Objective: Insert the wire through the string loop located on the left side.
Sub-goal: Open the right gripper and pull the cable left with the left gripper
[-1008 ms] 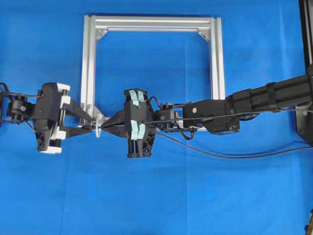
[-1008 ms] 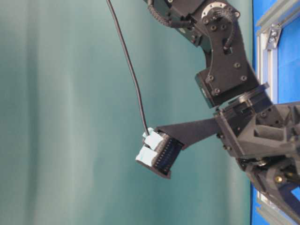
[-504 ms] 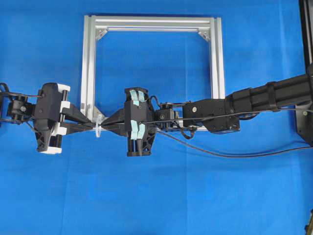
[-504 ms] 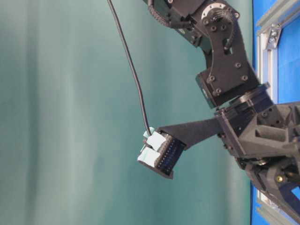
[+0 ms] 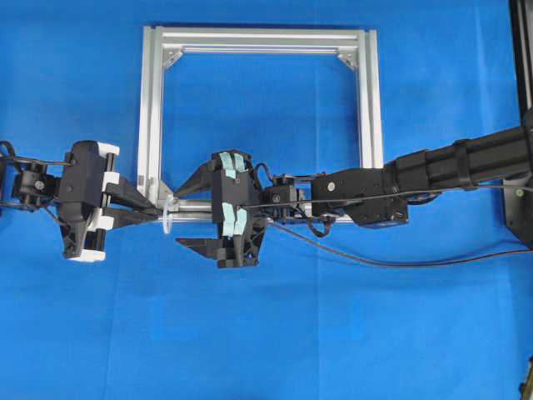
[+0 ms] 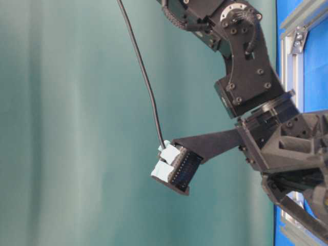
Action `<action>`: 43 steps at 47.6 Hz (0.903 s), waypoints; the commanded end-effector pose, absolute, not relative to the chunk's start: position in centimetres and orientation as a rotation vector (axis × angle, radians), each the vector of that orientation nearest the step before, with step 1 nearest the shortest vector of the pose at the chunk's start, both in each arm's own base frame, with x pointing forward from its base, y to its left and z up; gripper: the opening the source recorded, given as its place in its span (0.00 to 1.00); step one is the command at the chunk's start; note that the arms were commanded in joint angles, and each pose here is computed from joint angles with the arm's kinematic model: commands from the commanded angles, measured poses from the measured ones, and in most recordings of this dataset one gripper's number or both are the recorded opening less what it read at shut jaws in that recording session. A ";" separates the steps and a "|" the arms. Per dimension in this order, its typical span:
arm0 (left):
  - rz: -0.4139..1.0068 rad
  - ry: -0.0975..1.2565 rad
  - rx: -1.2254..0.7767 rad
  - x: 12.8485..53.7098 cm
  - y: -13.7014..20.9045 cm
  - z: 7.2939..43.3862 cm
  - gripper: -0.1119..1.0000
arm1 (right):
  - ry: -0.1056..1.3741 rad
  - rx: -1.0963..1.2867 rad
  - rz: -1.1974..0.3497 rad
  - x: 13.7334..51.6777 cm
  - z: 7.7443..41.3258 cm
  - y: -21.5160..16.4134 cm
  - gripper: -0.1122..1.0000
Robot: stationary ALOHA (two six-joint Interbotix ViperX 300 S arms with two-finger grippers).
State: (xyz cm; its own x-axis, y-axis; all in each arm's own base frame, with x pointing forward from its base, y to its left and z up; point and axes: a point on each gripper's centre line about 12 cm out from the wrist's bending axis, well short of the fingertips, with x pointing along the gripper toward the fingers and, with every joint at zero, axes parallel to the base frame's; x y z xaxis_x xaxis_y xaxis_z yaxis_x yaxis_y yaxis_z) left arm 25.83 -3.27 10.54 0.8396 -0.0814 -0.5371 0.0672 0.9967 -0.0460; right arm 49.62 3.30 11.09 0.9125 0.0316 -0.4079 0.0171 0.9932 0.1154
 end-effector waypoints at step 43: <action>-0.113 0.470 -0.102 16.8 -2.5 15.9 0.16 | 0.368 0.125 0.008 50.0 13.3 3.3 0.93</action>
